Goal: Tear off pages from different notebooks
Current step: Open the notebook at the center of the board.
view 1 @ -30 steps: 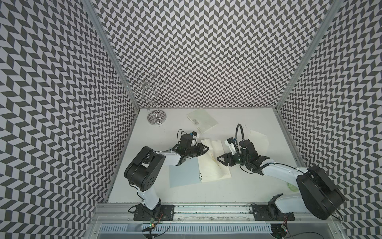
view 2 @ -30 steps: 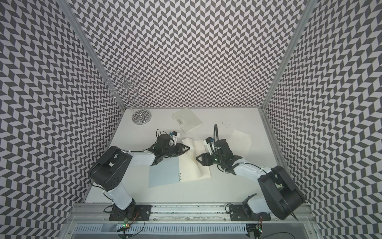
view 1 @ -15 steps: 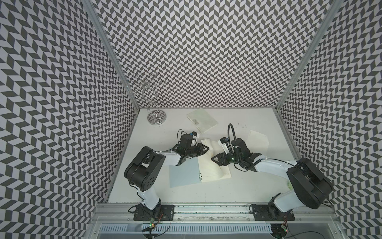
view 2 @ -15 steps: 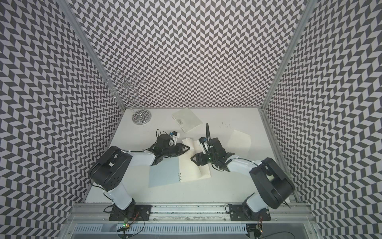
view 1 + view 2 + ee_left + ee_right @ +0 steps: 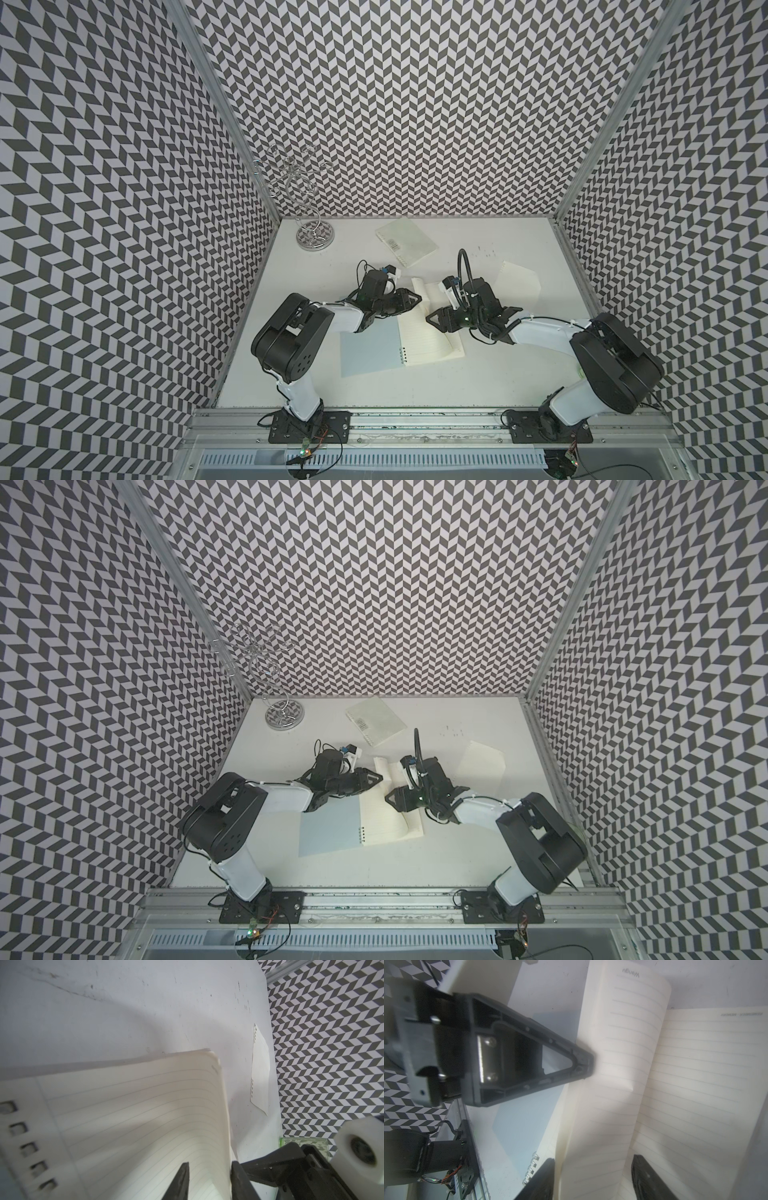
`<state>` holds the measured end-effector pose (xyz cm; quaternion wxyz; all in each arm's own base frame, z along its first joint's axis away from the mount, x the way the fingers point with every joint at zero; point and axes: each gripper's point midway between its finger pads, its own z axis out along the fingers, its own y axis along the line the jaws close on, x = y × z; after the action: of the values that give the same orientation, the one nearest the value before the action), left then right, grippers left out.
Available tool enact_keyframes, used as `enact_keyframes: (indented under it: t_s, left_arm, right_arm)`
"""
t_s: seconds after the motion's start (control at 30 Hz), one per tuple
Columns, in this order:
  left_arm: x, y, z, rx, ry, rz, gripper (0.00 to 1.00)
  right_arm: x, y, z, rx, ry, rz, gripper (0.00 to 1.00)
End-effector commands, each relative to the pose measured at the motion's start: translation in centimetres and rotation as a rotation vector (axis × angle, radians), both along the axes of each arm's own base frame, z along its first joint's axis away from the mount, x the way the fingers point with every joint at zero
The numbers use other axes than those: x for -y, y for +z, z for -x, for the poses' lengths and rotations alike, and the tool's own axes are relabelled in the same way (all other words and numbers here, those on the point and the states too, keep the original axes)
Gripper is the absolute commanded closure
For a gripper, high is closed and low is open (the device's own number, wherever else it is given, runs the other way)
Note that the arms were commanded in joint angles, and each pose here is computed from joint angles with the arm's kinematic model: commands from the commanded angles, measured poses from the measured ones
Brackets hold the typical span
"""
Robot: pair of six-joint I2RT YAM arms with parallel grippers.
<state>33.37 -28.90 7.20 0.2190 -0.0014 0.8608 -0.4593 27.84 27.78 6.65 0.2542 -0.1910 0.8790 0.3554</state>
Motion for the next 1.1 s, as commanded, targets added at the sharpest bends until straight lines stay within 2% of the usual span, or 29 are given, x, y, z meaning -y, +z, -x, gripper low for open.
enact_keyframes:
  t_s: [0.0, 0.1, 0.6, 0.7, 0.77, 0.97, 1.03, 1.07]
  left_arm:
    - [-0.4, -1.1, 0.3, -0.023, -0.006, -0.019, 0.57]
    - [-0.5, -1.2, 0.4, -0.025, -0.003, -0.023, 0.49]
    - [-0.6, -1.2, 0.4, -0.024, -0.003, -0.021, 0.46]
    - [-0.6, -1.1, 0.5, -0.024, -0.001, -0.024, 0.37]
    - [-0.7, -0.9, 0.5, -0.020, 0.000, -0.023, 0.36]
    - [-0.5, -0.2, 0.2, -0.001, -0.004, -0.018, 0.41]
    - [-0.5, -0.1, 0.1, 0.006, -0.008, -0.020, 0.59]
    - [-0.5, -0.3, 0.1, 0.004, -0.007, -0.022, 0.63]
  right_arm:
    - [0.1, -0.9, -0.7, 0.004, -0.023, 0.030, 0.41]
    - [0.3, -1.2, -0.7, 0.000, -0.033, 0.037, 0.41]
    - [0.6, -1.8, -0.4, -0.006, -0.039, 0.046, 0.41]
    - [0.6, -2.1, -0.3, -0.012, -0.037, 0.051, 0.41]
    - [0.7, -2.1, -0.3, -0.011, -0.038, 0.052, 0.42]
    - [0.6, -1.8, -0.2, -0.005, -0.032, 0.045, 0.44]
    - [0.5, -1.5, -0.1, -0.004, -0.020, 0.035, 0.44]
    - [0.3, -1.1, 0.0, -0.001, -0.011, 0.025, 0.43]
